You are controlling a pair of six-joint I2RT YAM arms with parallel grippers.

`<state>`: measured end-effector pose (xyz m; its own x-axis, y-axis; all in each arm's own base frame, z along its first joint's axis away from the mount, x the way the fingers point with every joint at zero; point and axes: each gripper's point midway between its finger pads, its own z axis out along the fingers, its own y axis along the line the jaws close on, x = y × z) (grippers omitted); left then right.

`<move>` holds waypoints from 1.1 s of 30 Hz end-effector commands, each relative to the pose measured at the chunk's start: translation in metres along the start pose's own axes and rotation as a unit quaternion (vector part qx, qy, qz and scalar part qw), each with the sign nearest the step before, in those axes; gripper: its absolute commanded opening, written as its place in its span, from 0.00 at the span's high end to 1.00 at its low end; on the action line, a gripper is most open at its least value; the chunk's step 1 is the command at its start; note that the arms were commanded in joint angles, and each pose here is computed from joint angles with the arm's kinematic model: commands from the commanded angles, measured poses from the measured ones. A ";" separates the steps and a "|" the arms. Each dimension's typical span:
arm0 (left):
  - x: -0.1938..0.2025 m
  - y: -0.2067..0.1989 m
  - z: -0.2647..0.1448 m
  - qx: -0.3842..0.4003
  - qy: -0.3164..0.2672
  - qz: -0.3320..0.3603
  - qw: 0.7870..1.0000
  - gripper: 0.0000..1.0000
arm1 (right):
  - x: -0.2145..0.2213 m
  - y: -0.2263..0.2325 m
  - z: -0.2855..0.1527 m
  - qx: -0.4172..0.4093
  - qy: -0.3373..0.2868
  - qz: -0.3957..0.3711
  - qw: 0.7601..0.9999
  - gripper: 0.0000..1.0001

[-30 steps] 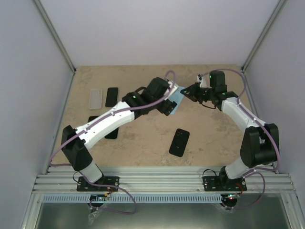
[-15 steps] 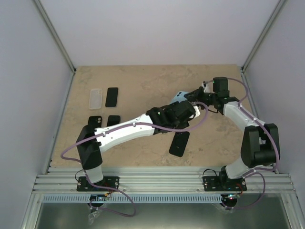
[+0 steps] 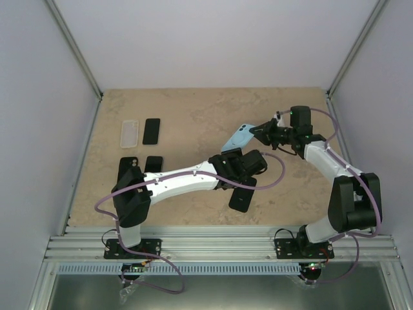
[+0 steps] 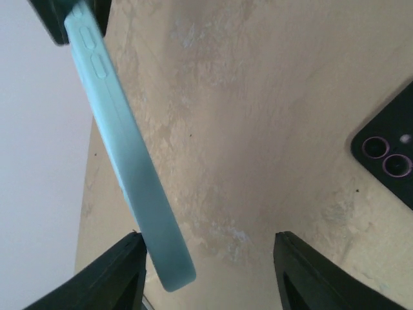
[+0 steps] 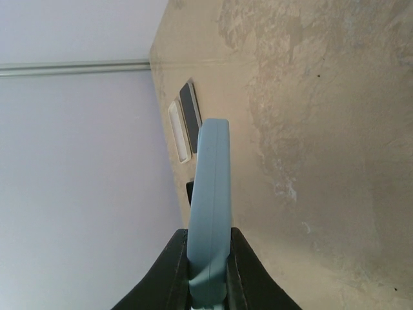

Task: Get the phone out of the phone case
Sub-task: Adjust the phone.

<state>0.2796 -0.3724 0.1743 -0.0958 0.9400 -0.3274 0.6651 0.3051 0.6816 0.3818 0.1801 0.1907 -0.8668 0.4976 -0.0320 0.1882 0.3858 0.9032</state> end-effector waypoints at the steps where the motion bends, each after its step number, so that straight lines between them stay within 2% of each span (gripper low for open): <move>1: 0.007 0.008 0.006 -0.050 0.017 0.022 0.998 0.48 | 0.005 0.022 -0.009 -0.035 0.006 -0.012 0.999 0.99; 6: 0.008 0.014 0.007 -0.074 0.017 0.022 0.997 0.64 | 0.006 0.020 -0.009 -0.033 0.005 -0.011 0.999 1.00; 9: 0.001 0.018 0.004 -0.077 0.008 0.008 0.997 0.77 | 0.007 0.019 -0.009 -0.033 0.007 -0.010 0.999 0.99; 11: -0.005 0.024 0.001 -0.079 -0.002 -0.007 0.997 0.86 | 0.006 0.021 -0.010 -0.035 0.006 -0.012 0.999 0.96; 18: -0.014 0.055 -0.003 -0.035 -0.023 -0.109 0.993 1.00 | -0.006 0.046 -0.020 -0.059 -0.008 -0.047 0.997 0.54; 21: -0.016 0.069 -0.009 -0.024 -0.036 -0.146 0.988 1.00 | -0.015 0.058 -0.027 -0.067 -0.021 -0.073 0.995 0.34; 24: -0.018 0.085 -0.018 -0.012 -0.057 -0.187 0.981 1.00 | -0.022 0.070 -0.036 -0.078 -0.035 -0.099 0.991 0.20; 29: -0.018 0.117 -0.026 0.029 -0.086 -0.273 0.958 1.00 | -0.032 0.096 -0.056 -0.105 -0.060 -0.153 0.981 0.08; 33: -0.015 0.141 -0.033 0.065 -0.111 -0.340 0.931 1.00 | -0.034 0.118 -0.075 -0.128 -0.079 -0.227 0.962 0.02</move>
<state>0.3435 -0.3441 0.2331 -0.3551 0.6889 -0.6319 0.6161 0.6808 0.3961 0.4031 0.1546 0.2827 -0.8158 0.4936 -0.3015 -0.1130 0.3752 0.9200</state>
